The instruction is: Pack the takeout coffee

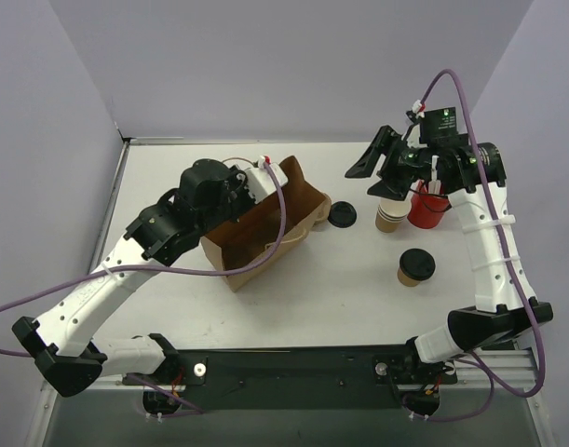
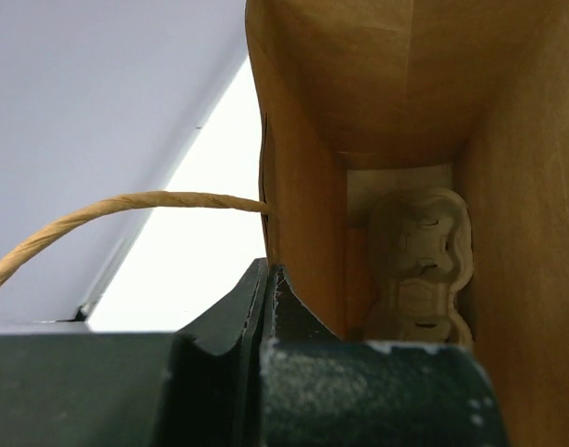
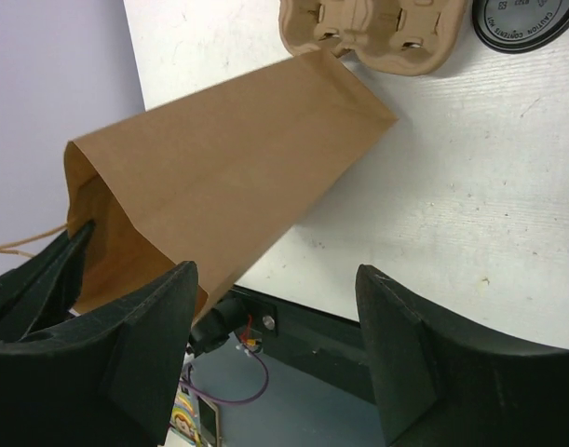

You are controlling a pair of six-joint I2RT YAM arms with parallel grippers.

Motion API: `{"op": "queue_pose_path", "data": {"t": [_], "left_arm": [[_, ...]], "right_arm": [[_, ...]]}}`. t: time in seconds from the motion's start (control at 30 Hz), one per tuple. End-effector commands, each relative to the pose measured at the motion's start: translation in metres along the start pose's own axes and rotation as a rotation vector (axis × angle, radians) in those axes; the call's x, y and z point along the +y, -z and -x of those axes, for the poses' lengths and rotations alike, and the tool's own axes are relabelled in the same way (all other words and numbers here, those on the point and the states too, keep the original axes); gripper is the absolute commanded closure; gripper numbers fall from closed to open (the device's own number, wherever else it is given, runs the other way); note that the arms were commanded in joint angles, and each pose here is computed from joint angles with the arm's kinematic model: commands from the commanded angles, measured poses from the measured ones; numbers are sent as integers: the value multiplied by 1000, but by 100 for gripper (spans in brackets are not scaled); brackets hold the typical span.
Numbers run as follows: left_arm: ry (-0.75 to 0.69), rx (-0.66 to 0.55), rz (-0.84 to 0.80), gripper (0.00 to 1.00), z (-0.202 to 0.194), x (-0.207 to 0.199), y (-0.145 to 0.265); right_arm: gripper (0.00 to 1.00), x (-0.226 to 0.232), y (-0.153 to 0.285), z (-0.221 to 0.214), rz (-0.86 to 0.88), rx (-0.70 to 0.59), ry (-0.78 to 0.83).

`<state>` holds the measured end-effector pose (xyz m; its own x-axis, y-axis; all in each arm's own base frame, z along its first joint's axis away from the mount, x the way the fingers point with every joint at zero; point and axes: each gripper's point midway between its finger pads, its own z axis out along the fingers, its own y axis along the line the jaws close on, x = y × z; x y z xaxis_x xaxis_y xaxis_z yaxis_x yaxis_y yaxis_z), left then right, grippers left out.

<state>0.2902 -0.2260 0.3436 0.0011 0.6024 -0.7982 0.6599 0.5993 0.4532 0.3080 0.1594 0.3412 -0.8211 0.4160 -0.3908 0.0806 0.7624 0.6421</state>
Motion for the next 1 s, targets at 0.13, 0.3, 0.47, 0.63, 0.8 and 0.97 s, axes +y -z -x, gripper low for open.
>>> {"op": "queue_pose_path", "data": {"t": [0.13,0.3,0.47,0.63,0.8,0.97], "left_arm": [[-181,-48,195,100,22,57,15],[-251,-27,215,100,10,67,17],[-279,7,171,100,-14,46,4],[-298,4,209,100,-15,42,3],[-293,-16,216,100,-3,47,6],[-326,13,254,100,-6,61,17]], "right_arm": [[36,21,1,-6,73,51,59],[36,23,-8,-9,82,78,78],[36,29,-14,-16,108,112,104],[35,38,-18,-20,146,139,115],[34,57,-27,-25,185,169,150],[34,71,-38,-34,202,192,181]]}}
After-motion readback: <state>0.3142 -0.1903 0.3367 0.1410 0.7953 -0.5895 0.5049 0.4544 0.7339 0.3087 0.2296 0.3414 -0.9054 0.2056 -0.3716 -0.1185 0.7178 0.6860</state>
